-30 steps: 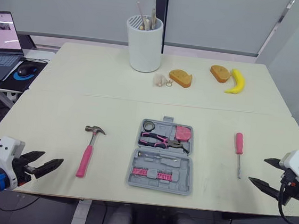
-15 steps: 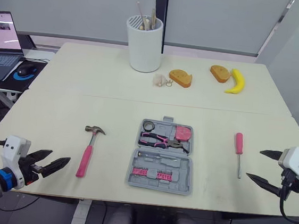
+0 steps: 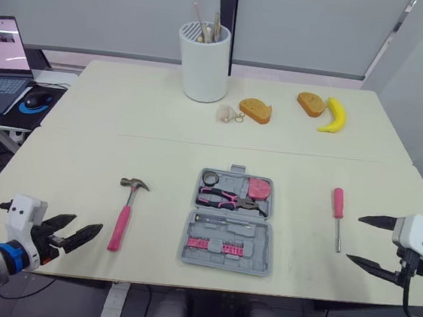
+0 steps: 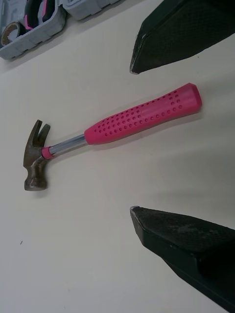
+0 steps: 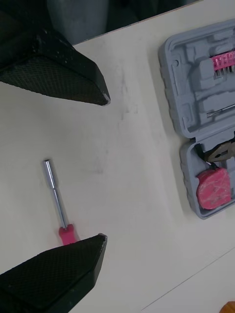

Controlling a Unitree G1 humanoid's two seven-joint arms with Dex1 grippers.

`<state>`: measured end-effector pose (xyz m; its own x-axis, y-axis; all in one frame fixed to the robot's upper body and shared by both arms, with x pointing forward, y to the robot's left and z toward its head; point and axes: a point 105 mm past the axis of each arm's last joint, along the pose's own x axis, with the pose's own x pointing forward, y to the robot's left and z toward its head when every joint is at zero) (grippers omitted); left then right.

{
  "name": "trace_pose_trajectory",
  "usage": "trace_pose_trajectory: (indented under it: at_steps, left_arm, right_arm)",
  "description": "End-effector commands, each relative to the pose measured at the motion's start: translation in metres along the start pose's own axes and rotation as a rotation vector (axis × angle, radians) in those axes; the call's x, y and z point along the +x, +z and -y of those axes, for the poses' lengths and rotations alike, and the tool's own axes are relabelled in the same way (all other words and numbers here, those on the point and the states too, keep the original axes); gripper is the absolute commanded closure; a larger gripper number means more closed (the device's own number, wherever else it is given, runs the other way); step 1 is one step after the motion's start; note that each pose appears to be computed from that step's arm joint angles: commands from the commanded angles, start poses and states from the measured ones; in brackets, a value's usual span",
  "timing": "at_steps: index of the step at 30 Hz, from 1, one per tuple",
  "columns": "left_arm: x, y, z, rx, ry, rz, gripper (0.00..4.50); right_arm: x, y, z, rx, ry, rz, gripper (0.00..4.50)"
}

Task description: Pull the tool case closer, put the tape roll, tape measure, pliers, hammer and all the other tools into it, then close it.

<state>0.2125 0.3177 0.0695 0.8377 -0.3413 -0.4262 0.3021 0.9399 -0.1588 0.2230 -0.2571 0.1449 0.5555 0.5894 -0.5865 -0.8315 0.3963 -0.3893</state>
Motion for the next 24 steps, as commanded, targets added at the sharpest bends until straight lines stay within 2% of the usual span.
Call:
trace_pose_trajectory:
  at_steps: [1, 12, 24]
  left_arm:
    - [-0.001, 0.009, 0.004, 0.009, 0.003, 0.042, 0.0]
    - [0.004, 0.008, 0.012, 0.008, 0.004, 0.047, 0.0]
    - [0.007, 0.012, 0.012, 0.016, 0.011, 0.05, 0.0]
  right_arm:
    - [-0.002, 0.011, 0.004, -0.04, 0.012, 0.019, 0.04]
    - [0.003, 0.053, 0.009, -0.078, 0.073, 0.115, 0.04]
    - [0.004, 0.048, 0.005, -0.078, 0.077, 0.09, 0.04]
